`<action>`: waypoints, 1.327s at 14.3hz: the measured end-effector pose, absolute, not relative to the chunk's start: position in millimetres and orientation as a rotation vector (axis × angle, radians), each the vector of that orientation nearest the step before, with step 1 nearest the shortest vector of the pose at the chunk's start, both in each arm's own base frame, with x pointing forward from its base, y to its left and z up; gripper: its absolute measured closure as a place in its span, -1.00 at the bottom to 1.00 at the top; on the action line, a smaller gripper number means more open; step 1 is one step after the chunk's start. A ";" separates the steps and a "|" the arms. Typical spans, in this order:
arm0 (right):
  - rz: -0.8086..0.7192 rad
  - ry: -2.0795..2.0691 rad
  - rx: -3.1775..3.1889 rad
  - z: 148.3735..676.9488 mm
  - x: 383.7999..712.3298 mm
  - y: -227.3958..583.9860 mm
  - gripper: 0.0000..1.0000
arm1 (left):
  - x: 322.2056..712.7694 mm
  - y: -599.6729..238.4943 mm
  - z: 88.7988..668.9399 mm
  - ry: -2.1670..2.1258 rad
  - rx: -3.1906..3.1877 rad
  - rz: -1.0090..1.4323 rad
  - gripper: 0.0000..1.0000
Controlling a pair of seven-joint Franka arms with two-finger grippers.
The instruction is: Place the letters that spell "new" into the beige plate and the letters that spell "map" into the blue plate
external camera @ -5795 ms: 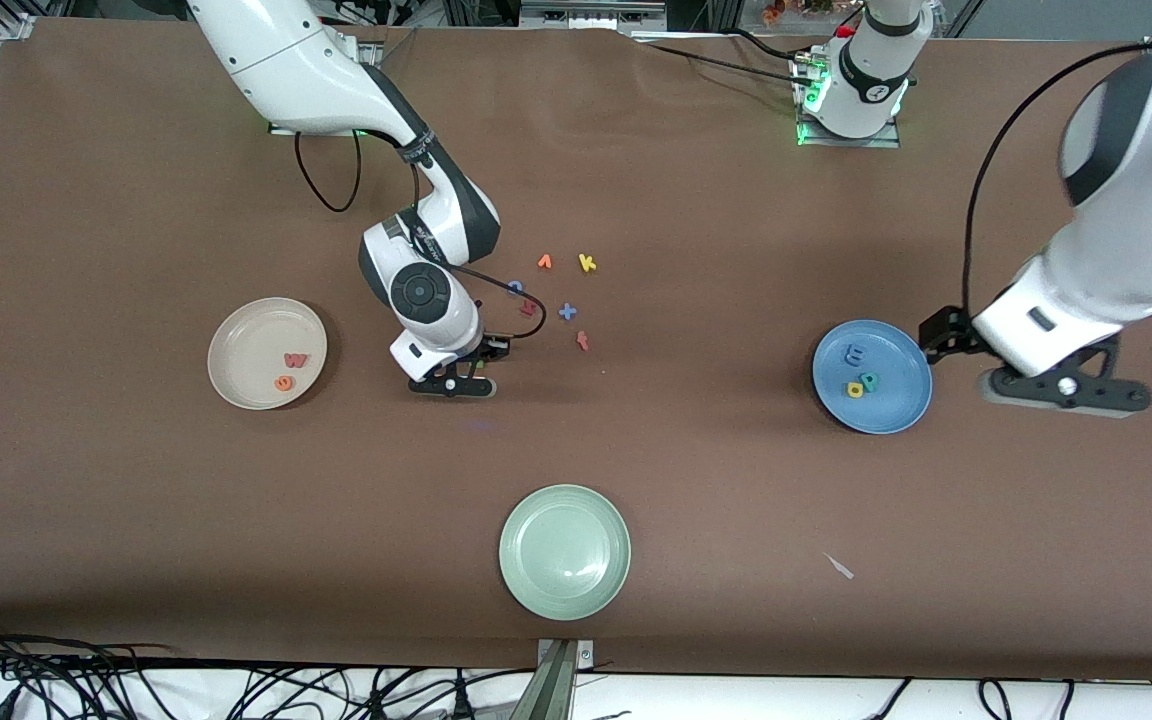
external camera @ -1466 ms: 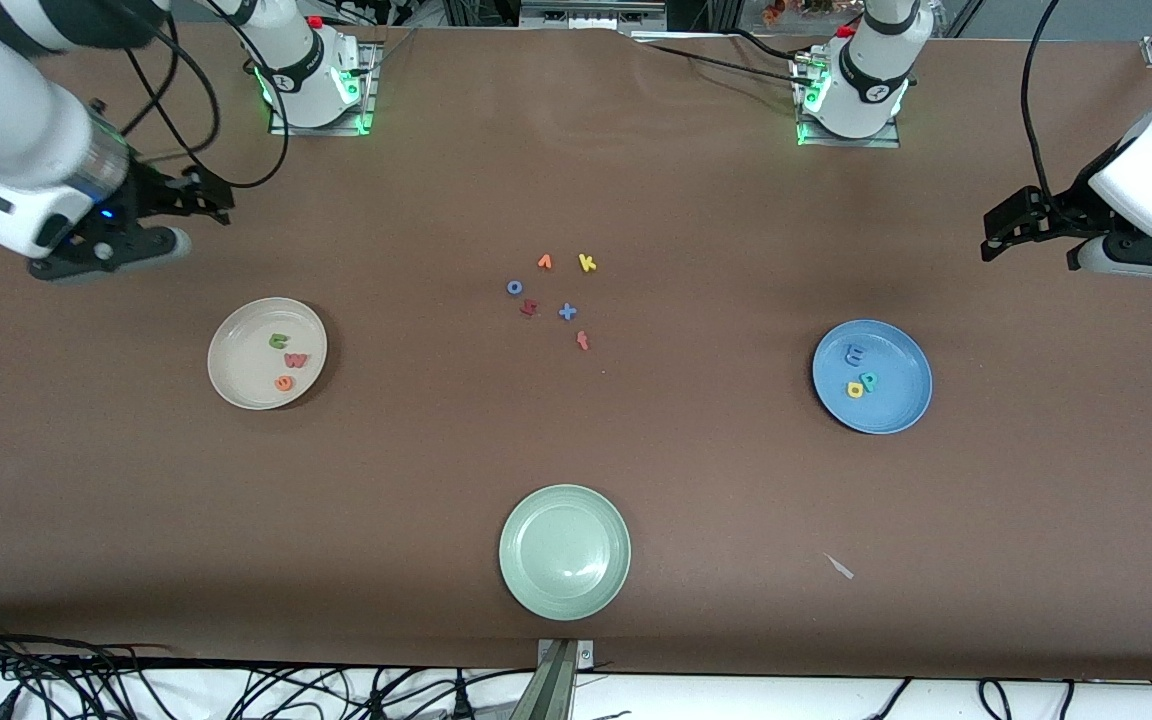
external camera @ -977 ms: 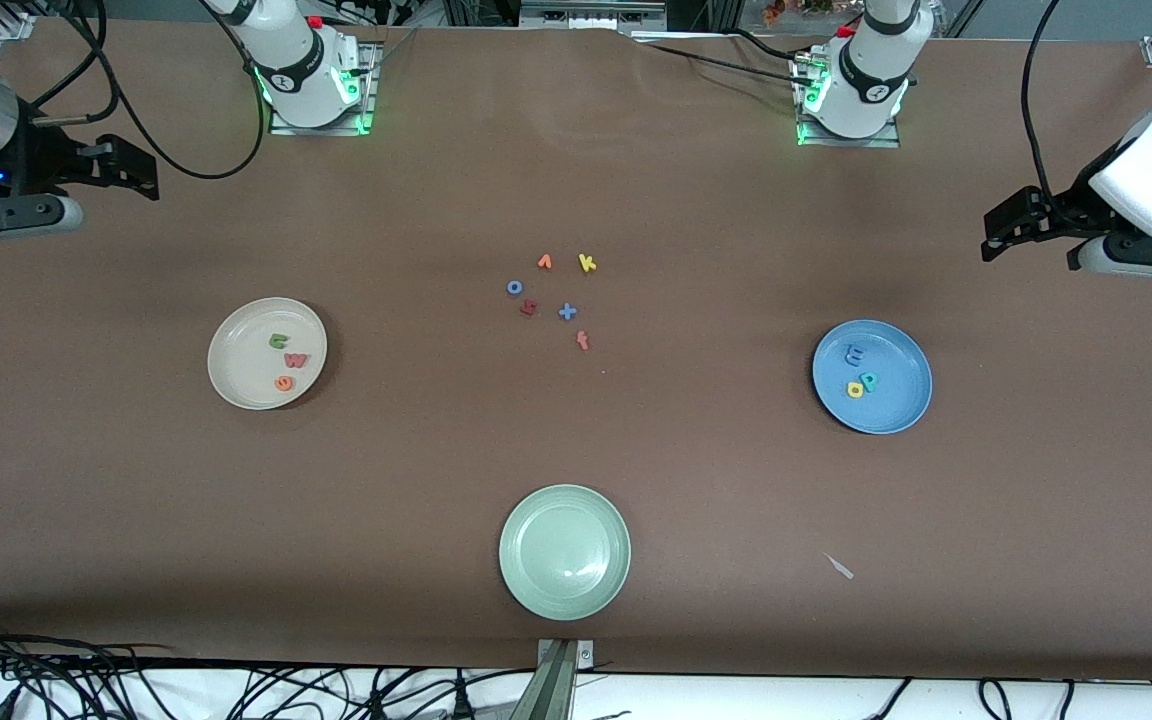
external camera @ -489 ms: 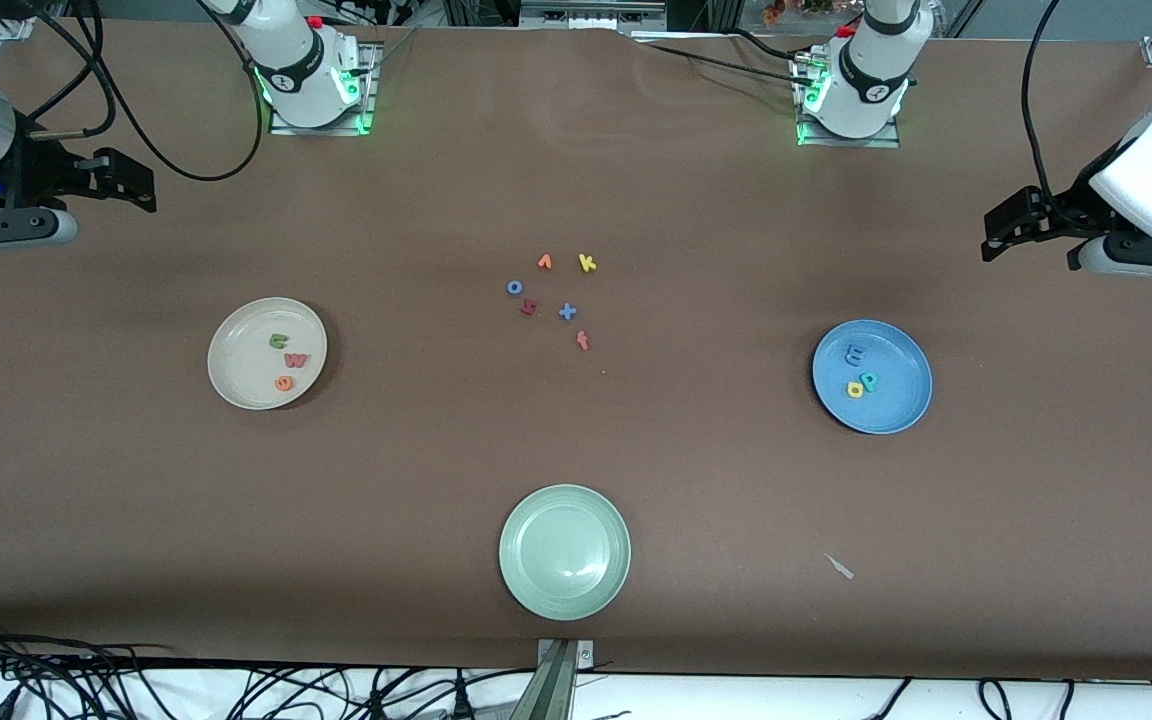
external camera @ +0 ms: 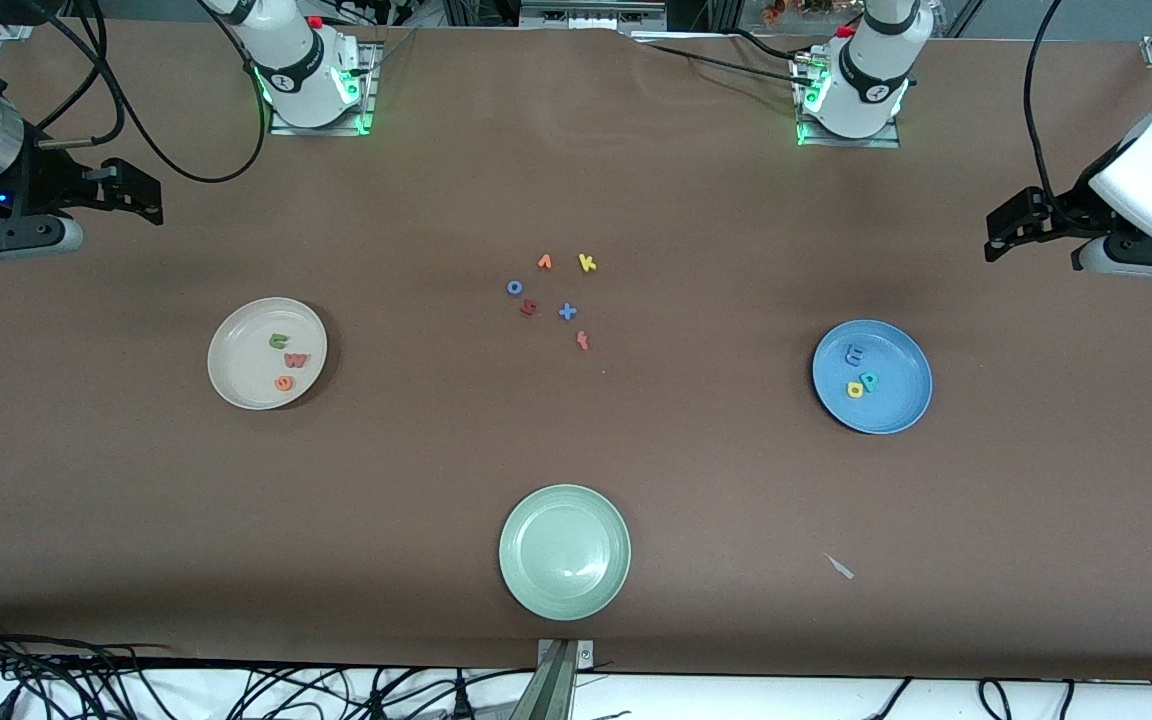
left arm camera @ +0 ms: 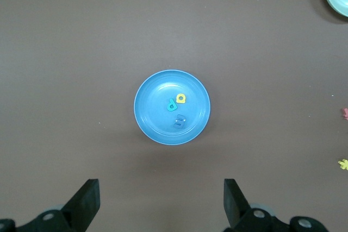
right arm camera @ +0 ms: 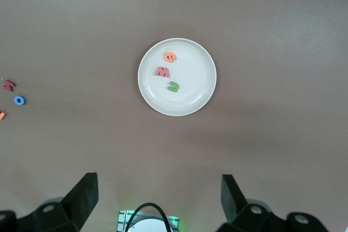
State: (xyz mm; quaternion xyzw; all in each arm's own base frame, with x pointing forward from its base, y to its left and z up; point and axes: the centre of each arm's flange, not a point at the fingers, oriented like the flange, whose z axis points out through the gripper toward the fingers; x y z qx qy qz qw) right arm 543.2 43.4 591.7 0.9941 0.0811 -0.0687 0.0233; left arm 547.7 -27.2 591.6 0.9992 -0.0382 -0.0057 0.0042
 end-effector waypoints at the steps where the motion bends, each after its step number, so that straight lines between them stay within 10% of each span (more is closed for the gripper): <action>1: -0.212 0.251 3.079 591.4 543.8 43.7 -1.00 | 547.7 -27.7 591.6 -0.122 3.132 -0.018 -1.00; 19: -0.228 0.177 3.087 585.1 549.3 21.1 -1.00 | 547.7 -28.2 591.6 -0.125 3.133 -0.018 -1.00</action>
